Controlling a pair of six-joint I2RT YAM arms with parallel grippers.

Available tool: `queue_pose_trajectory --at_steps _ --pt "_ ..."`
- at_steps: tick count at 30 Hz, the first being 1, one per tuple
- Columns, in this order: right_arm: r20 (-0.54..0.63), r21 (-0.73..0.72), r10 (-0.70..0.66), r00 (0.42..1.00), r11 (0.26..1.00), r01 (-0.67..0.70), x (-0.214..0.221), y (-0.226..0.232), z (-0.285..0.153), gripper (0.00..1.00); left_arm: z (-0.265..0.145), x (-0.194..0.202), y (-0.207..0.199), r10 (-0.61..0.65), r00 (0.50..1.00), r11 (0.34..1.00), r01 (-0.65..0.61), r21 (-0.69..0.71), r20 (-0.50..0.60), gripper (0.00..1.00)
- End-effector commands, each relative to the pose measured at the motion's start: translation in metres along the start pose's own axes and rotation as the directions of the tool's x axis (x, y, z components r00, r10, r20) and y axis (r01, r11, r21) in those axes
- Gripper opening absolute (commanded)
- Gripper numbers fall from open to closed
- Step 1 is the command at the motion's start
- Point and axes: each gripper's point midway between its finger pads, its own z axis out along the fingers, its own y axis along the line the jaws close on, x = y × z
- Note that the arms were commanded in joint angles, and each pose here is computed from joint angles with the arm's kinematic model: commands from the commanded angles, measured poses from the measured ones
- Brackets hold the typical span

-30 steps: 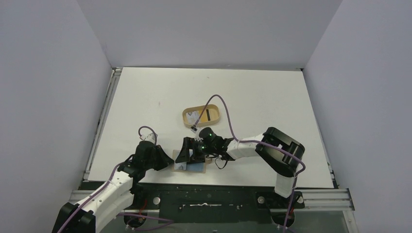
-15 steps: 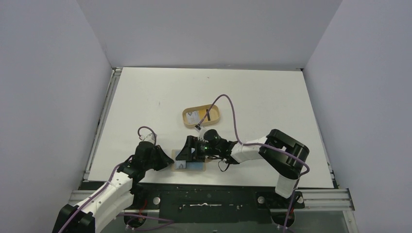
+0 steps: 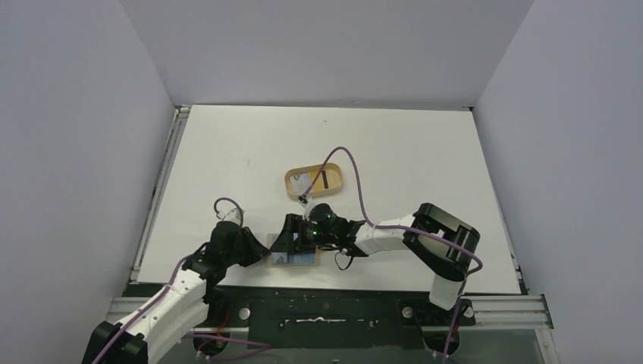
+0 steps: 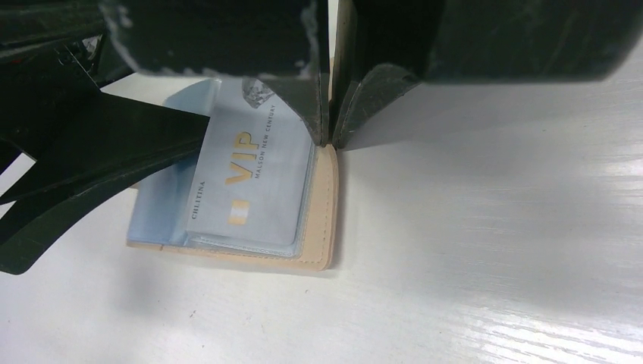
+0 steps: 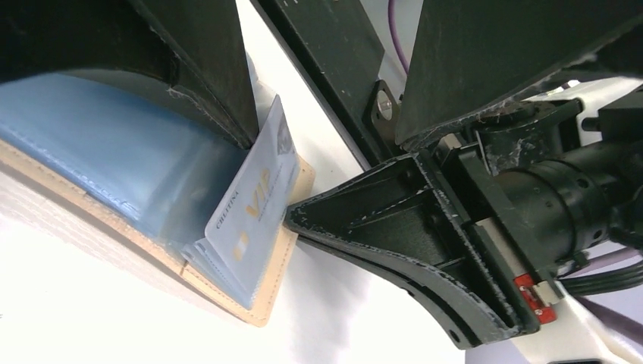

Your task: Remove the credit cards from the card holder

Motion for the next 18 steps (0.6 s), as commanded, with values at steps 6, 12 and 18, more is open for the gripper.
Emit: queue_pose_trajectory --at_steps 6,12,18 --pt "0.06 0.048 -0.021 0.998 0.999 0.018 -0.014 0.001 0.013 0.66 0.0 0.005 0.008 0.009 1.0 1.0 -0.009 -0.026 -0.012 0.0" --pt "0.087 -0.079 -0.023 0.996 0.996 0.03 -0.022 0.028 0.025 0.66 0.0 0.004 0.008 0.006 1.0 1.0 -0.007 -0.027 -0.008 0.0" --pt "0.113 -0.289 -0.014 0.993 0.956 0.046 -0.023 0.068 0.026 0.62 -0.001 0.004 0.009 0.006 1.0 1.0 -0.006 -0.03 -0.005 0.0"
